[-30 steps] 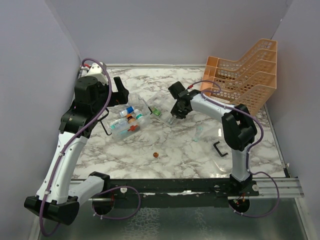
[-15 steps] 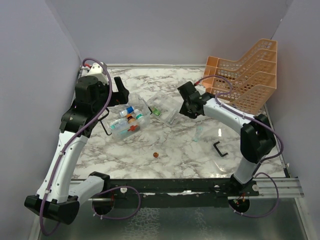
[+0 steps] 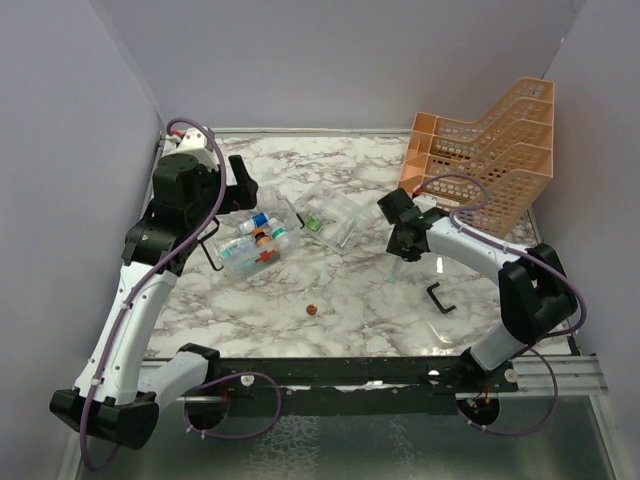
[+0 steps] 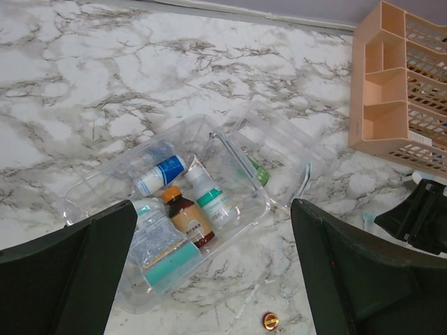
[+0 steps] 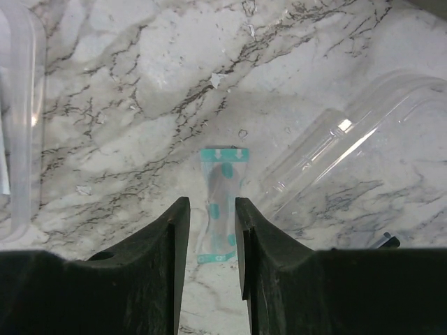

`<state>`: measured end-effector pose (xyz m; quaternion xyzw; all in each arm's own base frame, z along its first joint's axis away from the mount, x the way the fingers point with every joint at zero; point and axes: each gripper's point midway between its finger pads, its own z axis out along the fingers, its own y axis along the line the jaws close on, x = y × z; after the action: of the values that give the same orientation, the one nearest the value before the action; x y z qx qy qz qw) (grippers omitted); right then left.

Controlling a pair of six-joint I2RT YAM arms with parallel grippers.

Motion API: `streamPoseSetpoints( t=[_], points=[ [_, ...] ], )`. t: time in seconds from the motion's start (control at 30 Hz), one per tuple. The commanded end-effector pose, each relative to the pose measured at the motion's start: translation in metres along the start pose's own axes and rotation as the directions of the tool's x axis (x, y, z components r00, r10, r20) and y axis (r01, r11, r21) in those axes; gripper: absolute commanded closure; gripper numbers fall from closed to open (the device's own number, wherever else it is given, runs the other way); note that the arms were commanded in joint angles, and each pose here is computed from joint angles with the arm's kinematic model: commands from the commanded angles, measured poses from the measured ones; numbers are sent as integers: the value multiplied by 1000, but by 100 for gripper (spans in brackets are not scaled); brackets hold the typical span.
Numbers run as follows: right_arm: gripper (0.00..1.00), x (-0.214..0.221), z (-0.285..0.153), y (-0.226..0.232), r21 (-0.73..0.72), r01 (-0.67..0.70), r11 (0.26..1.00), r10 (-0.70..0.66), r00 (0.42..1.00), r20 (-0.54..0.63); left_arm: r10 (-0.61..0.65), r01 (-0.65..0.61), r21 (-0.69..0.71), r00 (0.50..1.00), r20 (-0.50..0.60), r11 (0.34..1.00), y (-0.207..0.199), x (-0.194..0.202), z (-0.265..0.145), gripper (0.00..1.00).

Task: Organize the medicine kit

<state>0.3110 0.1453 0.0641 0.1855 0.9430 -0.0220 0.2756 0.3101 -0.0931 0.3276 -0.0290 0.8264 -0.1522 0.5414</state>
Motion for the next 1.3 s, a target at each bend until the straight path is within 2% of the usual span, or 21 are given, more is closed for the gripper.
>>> streamPoseSetpoints(
  t=[0.0,0.13,0.33,0.73,0.87,0.97,1.13,1.27],
  points=[
    [68,6,2,-5,1,26,1000,-26,1000,-10,0,1,-22,999,36,1000,4,-3,-2,4],
    [71,17,9,-13,57,42,997,-39,998,-52,-5,6,-18,999,31,1000,4,-1,-1,4],
    [75,25,18,0,1,84,996,-84,992,-95,-10,10,5,1000,15,1000,0,4,3,4],
    [83,41,33,3,-12,118,993,-118,981,-153,-3,3,11,1000,10,1000,-1,3,6,4],
    [92,45,35,4,-14,117,993,-117,979,-170,-3,3,11,1000,12,1000,-1,2,6,4],
    [99,42,30,18,-81,115,990,-127,977,-170,-3,3,16,1000,15,1000,-3,0,5,4],
    [99,20,6,49,-214,81,973,-112,984,-138,11,-11,10,998,59,1000,-5,-21,-5,4],
    [99,1,-14,78,-323,20,946,-62,991,-117,11,-12,19,998,54,1000,-6,-18,-5,4]
  ],
)
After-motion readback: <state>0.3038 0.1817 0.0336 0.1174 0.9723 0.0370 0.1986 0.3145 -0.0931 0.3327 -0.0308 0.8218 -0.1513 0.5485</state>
